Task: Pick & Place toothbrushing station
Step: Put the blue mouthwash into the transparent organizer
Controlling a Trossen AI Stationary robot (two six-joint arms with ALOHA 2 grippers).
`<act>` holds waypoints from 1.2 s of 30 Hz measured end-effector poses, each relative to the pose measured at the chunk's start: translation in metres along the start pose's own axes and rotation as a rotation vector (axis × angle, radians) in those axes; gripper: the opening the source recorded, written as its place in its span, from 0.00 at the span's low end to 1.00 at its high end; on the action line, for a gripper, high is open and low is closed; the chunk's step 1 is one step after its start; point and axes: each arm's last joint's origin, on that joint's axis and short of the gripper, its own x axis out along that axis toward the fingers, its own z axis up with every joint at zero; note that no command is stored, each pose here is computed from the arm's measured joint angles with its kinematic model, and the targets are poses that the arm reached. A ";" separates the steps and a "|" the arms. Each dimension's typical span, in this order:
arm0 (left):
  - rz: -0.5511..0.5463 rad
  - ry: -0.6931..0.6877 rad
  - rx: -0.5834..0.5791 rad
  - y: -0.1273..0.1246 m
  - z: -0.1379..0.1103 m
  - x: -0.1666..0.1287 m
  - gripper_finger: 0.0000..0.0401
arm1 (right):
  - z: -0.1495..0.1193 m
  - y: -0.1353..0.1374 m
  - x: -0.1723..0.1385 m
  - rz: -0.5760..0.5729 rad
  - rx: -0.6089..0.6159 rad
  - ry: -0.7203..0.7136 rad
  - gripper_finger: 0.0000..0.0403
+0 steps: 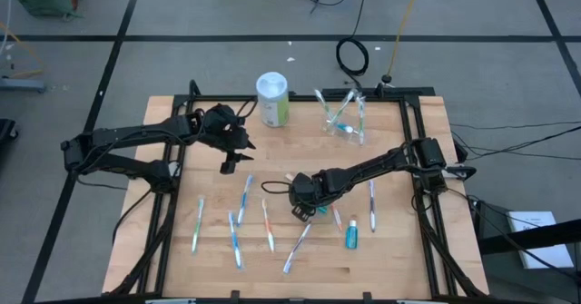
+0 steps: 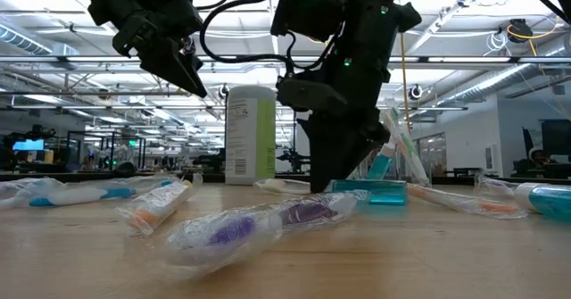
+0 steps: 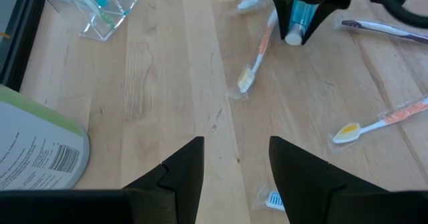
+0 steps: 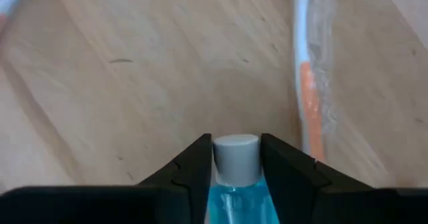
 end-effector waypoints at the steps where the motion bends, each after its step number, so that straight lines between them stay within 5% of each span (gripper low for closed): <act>1: 0.000 0.000 0.000 0.000 0.000 0.000 0.44 | 0.000 0.000 0.000 0.010 -0.006 0.011 0.27; 13: 0.014 -0.026 0.010 0.001 0.003 0.000 0.44 | 0.006 0.001 -0.006 0.071 -0.099 -0.012 0.23; 20: 0.015 -0.028 0.010 0.001 0.003 0.000 0.44 | 0.023 -0.008 -0.055 0.110 -0.132 -0.175 0.23; 23: 0.014 -0.028 0.010 0.001 0.003 0.000 0.44 | 0.029 -0.018 -0.085 0.005 -0.140 -0.314 0.23; 29: 0.015 -0.028 0.012 0.001 0.003 0.000 0.44 | 0.033 -0.040 -0.133 -0.399 -0.063 -0.684 0.23; 36: 0.018 -0.035 0.018 0.002 0.004 0.000 0.44 | 0.028 -0.085 -0.126 -0.811 0.193 -1.000 0.23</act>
